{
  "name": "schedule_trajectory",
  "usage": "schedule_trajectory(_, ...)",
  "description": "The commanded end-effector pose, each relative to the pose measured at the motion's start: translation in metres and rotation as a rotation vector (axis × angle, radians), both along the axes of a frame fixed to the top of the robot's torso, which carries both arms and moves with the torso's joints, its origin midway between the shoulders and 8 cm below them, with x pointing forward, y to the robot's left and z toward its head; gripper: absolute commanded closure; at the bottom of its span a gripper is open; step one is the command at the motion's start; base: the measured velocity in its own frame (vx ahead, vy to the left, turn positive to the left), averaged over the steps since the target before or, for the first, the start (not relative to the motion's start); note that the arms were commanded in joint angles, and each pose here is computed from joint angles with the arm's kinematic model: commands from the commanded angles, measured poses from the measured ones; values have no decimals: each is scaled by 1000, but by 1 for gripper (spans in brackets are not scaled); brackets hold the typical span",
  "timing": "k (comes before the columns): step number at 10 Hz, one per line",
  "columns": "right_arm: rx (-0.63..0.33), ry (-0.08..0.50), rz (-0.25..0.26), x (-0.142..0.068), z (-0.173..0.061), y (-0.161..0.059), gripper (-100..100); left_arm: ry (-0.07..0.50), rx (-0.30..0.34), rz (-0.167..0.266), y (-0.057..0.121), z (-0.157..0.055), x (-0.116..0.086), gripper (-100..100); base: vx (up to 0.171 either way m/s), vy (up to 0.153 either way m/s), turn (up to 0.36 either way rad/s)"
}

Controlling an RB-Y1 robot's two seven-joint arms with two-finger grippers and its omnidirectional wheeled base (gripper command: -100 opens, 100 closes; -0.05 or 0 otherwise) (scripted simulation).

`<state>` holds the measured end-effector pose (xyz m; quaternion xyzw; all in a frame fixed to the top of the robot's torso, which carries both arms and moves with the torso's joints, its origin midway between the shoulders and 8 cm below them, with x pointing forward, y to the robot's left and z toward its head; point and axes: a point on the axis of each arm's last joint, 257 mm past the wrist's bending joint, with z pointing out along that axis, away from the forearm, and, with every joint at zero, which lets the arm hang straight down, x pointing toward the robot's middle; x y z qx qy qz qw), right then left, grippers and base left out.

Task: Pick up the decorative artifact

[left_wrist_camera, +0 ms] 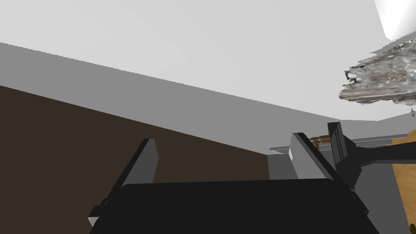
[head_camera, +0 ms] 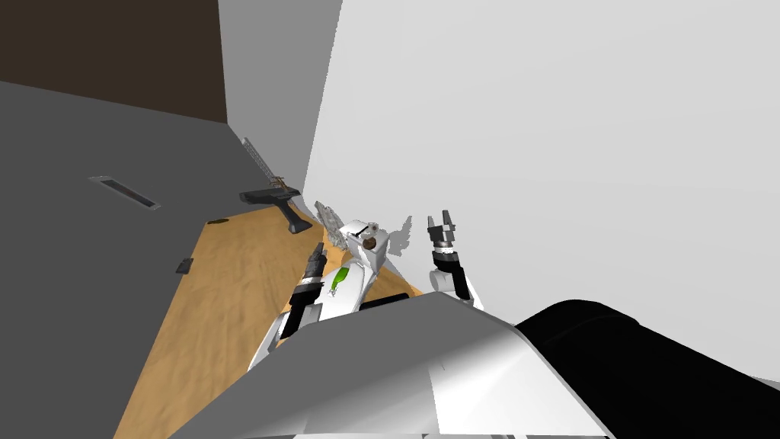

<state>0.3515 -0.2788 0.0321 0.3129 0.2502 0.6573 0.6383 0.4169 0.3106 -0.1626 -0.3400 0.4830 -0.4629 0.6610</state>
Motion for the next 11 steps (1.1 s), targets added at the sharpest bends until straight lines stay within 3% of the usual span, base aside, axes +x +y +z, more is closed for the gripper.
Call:
schedule_trajectory(1, 0, 0, 0, 0, 0, 0, 0, 35, -10, 3, 1, -18, 4, -100, -8, 37, -53)
schedule_trajectory(6, 0, 0, 0, 0, 0, 0, 0, 97, -42, -3, -5, -54, 10, -100, 6, 5, -40)
schedule_trajectory(11, 0, 0, 0, 0, 0, 0, 0, 172, -77, -28, -23, -98, 13, -100, 30, -44, -40)
